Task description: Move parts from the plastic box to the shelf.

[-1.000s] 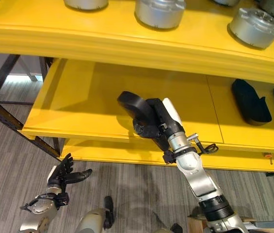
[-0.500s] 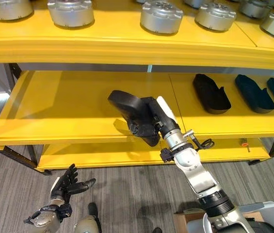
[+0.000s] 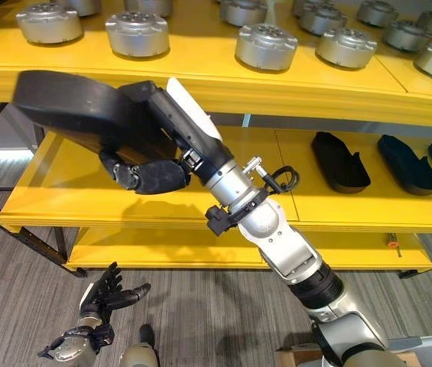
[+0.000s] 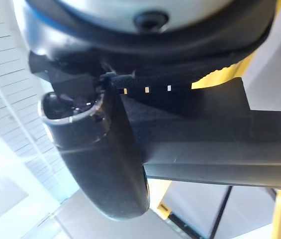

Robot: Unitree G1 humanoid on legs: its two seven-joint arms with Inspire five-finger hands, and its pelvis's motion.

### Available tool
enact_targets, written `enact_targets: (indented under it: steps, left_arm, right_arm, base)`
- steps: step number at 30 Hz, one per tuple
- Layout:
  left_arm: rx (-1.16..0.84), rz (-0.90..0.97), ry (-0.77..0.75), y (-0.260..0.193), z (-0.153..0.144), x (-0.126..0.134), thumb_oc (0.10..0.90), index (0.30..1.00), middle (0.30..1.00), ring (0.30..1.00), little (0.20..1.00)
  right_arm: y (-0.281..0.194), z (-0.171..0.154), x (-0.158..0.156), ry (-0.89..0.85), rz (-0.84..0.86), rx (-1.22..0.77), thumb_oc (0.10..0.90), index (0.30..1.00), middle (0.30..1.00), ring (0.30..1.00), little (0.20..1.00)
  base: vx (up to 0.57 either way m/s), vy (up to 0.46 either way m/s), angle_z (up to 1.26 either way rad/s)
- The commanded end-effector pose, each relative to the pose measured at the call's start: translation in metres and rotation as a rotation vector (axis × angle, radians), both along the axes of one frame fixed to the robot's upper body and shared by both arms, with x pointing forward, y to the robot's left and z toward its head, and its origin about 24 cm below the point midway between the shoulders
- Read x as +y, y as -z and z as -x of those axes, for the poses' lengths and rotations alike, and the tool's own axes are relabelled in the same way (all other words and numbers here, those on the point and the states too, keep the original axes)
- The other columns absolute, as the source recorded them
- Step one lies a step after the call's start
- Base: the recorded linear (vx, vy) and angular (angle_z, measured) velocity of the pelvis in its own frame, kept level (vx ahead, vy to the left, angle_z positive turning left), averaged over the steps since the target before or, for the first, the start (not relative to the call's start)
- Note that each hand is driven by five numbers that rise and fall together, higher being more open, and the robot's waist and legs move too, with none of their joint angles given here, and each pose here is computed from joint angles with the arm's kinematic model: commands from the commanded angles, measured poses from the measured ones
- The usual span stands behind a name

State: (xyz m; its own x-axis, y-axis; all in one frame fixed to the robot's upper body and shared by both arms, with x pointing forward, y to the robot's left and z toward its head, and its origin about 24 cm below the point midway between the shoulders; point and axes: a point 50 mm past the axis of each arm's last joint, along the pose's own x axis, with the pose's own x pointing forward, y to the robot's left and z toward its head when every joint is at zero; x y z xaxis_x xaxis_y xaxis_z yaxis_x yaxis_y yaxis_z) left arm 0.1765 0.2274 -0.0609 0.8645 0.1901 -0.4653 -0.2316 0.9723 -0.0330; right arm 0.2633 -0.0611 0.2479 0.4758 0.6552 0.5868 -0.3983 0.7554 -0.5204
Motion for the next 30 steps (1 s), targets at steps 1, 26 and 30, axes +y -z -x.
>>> enact_targets:
  steps: [1, 26, 30]
  left_arm:
    - [-0.17, -0.044, 0.014, -0.033, -0.023, 0.012, 0.9, 1.0, 1.0, 1.0, 1.0]
    - [-0.226, -0.126, 0.134, -0.044, -0.033, 0.008, 0.9, 1.0, 1.0, 1.0, 1.0]
    - [-0.228, -0.136, 0.152, -0.045, -0.036, 0.007, 0.9, 1.0, 1.0, 1.0, 1.0]
  right_arm:
    - [-0.054, 0.028, 0.006, -0.149, -0.171, -0.237, 0.4, 0.3, 0.3, 0.3, 0.3]
    - [0.001, -0.016, 0.008, 0.266, 0.801, -0.673, 0.4, 0.3, 0.3, 0.3, 0.3]
    - [-0.001, -0.018, 0.011, 0.292, 0.913, -0.786, 0.4, 0.3, 0.3, 0.3, 0.3]
  base:
    - [0.0, 0.0, 0.0]
    - [0.0, 0.0, 0.0]
    - [0.0, 0.0, 0.0]
